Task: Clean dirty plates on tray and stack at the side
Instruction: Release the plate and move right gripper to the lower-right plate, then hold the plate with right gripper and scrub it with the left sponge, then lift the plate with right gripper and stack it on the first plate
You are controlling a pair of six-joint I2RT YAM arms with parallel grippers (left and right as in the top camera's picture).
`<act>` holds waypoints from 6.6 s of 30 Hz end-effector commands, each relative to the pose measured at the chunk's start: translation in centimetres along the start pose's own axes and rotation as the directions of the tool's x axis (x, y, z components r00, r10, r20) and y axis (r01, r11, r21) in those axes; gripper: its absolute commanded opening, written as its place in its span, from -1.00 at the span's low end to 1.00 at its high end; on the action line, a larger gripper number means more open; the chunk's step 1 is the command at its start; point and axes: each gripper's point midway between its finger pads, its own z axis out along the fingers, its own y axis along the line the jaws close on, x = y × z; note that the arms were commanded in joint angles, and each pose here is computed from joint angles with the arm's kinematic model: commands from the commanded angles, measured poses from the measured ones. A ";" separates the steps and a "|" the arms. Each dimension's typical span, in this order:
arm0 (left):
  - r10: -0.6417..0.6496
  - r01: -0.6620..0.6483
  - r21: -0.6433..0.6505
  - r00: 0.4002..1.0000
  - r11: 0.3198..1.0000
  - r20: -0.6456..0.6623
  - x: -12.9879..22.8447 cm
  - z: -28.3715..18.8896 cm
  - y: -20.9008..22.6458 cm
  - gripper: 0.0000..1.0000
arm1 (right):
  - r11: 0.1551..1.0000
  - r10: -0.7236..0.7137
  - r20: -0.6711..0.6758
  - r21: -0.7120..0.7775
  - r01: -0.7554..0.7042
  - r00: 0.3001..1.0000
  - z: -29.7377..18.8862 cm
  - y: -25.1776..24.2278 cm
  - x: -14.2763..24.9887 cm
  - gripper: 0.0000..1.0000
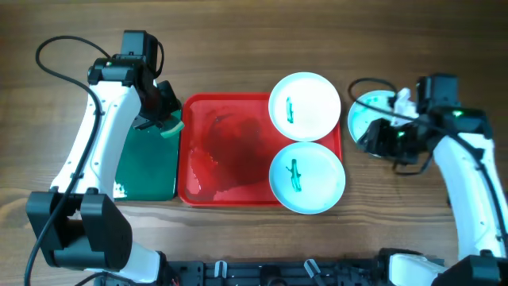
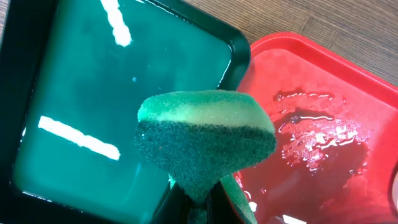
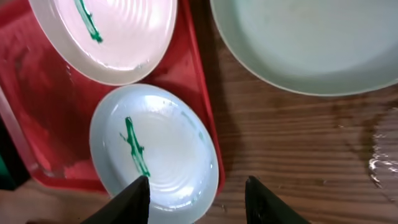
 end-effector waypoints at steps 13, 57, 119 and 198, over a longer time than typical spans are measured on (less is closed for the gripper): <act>-0.010 0.010 0.008 1.000 1.000 -0.004 0.2 0.0 -0.2 -0.92 | 0.998 -0.069 -0.024 -0.015 0.069 0.997 9.5 -1.7 4.2 -0.44; 0.098 -0.096 0.056 0.994 0.994 -0.045 3.1 0.7 -3.7 -0.92 | 0.960 -0.278 -0.030 -0.058 0.276 0.960 19.0 20.5 2.8 -0.91; 0.176 -0.169 -0.059 0.974 0.984 0.142 5.7 11.3 -2.3 -0.92 | 0.945 -0.310 -0.034 -0.122 0.304 0.950 18.9 21.7 3.1 -0.91; 0.121 -0.134 0.088 0.982 0.987 0.142 -1.7 -0.4 -4.4 -0.92 | 0.860 -0.509 0.263 0.200 0.470 0.819 3.7 19.3 1.4 -0.92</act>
